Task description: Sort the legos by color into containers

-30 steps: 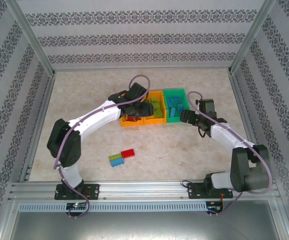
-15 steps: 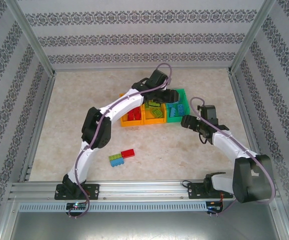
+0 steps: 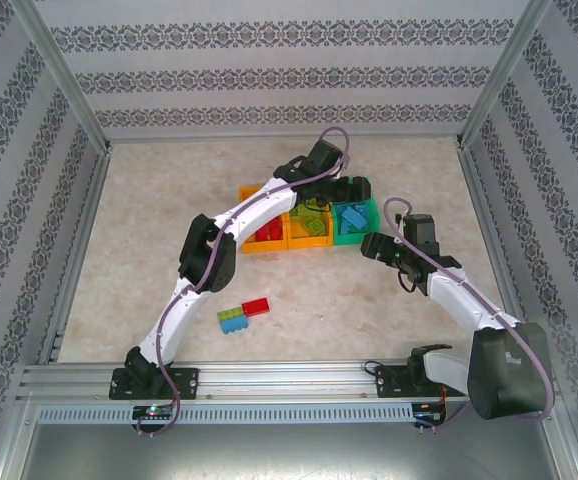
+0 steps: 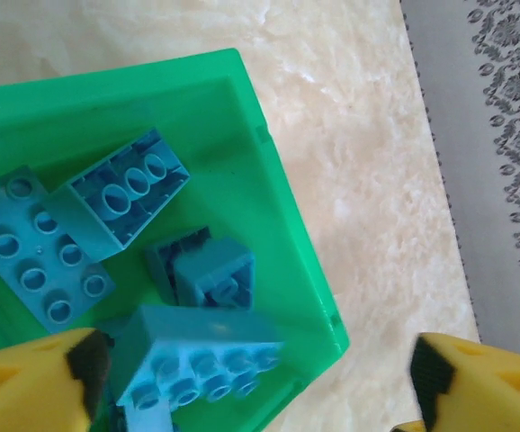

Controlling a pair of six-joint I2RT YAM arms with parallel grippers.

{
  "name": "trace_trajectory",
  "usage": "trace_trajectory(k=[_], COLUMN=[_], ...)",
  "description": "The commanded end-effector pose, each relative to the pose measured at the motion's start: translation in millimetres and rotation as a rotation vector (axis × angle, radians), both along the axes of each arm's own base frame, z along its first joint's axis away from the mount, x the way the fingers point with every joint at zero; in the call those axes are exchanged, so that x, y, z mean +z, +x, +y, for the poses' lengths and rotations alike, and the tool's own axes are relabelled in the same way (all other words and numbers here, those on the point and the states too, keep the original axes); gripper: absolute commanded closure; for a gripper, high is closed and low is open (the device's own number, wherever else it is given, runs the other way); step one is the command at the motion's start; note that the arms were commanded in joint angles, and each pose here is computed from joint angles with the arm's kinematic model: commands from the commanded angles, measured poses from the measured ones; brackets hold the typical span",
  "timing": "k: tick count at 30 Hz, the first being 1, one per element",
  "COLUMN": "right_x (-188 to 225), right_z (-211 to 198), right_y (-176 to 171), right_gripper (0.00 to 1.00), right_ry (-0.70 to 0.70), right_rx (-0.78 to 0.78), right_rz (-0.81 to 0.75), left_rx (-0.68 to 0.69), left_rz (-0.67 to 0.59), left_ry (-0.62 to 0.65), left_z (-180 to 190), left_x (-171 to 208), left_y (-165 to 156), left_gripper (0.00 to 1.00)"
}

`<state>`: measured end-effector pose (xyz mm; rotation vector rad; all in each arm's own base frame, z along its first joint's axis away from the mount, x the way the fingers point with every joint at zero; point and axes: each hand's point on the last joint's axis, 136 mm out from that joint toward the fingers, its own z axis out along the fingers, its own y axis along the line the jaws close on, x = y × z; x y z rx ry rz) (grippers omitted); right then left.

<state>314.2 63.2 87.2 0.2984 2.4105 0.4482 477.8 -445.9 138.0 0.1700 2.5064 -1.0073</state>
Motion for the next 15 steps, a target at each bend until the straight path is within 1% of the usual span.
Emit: trace_trajectory(k=[1,7,13,15], right_x=[9,21,25,25], right_z=[15,57,113,133], right_y=[-3,-23,-54,-62], right_gripper=[0.17,0.17,0.16,0.17], right_ry=[0.019,-0.010,-0.022,-0.021], right_rx=[0.072,0.227,0.342,0.385], right_rz=[-0.031,-0.091,-0.138,-0.147], left_rx=[-0.006,0.013,0.084,0.118], left_rz=[-0.047,-0.128,-0.278,-0.302], left_ry=[-0.021,-0.025,0.010,0.029], left_z=[1,15,52,68], left_x=[29,63,93,96], left_y=[-3,-13,-21,-22], left_gripper=[0.00,0.00,0.00,0.00])
